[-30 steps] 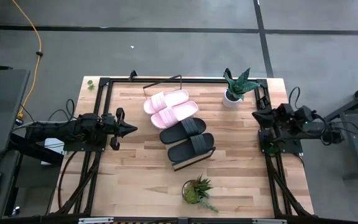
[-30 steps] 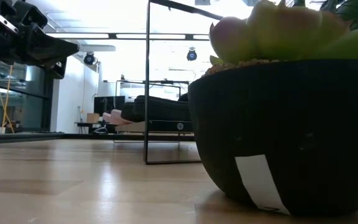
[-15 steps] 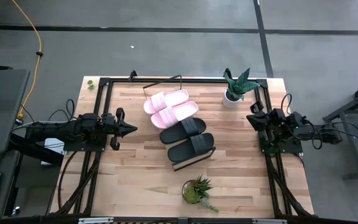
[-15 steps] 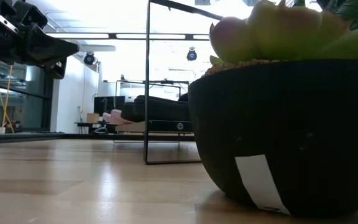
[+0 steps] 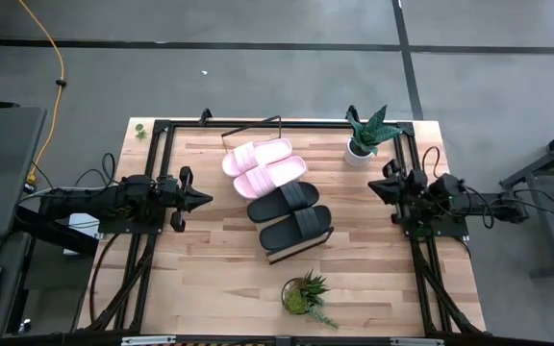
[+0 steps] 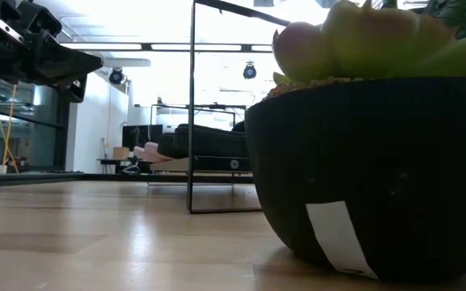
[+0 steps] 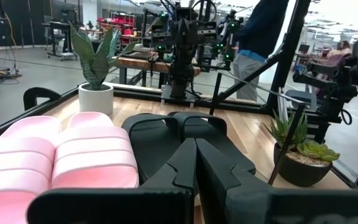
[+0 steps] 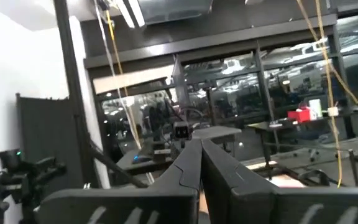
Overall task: Pick and place slides into the shelf
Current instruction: Return to Home Position
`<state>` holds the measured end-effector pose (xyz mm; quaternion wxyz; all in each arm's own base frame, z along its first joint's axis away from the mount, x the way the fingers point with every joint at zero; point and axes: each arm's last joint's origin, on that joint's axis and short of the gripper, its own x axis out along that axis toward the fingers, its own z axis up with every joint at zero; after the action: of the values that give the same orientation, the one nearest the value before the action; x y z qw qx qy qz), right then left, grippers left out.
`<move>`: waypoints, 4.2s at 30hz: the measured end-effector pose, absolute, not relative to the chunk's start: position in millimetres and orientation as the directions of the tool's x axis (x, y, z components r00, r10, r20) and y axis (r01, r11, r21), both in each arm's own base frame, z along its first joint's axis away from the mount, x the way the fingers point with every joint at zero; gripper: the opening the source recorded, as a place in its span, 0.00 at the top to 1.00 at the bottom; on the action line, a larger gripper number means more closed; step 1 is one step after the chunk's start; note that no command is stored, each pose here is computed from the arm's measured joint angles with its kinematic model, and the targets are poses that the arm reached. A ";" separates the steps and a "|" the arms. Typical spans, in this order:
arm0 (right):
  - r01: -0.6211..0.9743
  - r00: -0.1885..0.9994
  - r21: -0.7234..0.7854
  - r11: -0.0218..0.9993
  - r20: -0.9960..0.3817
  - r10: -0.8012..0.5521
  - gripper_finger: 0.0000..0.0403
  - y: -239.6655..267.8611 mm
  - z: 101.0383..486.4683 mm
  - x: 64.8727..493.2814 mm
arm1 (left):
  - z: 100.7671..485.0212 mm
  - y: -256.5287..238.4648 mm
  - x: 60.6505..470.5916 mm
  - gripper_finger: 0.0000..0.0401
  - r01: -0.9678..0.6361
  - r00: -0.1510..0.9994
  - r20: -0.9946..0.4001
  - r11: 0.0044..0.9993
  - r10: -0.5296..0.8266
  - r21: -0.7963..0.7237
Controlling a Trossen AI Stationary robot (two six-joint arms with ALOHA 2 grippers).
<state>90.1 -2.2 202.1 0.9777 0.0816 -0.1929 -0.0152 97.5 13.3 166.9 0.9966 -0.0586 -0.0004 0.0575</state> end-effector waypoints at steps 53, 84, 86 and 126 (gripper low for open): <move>0.012 1.000 0.026 1.000 0.021 -0.013 1.00 -0.8 167.7 97.5 | 166.9 13.3 97.5 1.00 -0.114 0.993 -0.006 0.987 0.114 -0.117; 0.012 1.000 0.026 1.000 0.020 -0.013 1.00 -0.8 167.6 97.6 | 166.9 13.3 97.5 1.00 -0.114 0.993 -0.006 0.987 0.114 -0.117; 0.012 1.000 0.026 1.000 0.020 -0.013 1.00 -0.8 167.6 97.6 | 166.9 13.2 97.5 1.00 -0.114 0.993 -0.006 0.987 0.114 -0.117; 0.012 1.000 0.026 1.000 0.020 -0.013 1.00 -0.8 167.5 97.6 | 166.9 13.3 97.5 1.00 -0.115 0.993 -0.006 0.987 0.115 -0.117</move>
<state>97.6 -0.8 167.5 0.9998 0.0129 -0.0099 -0.0064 97.5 13.3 166.9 0.9966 -0.0587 -0.0003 0.0575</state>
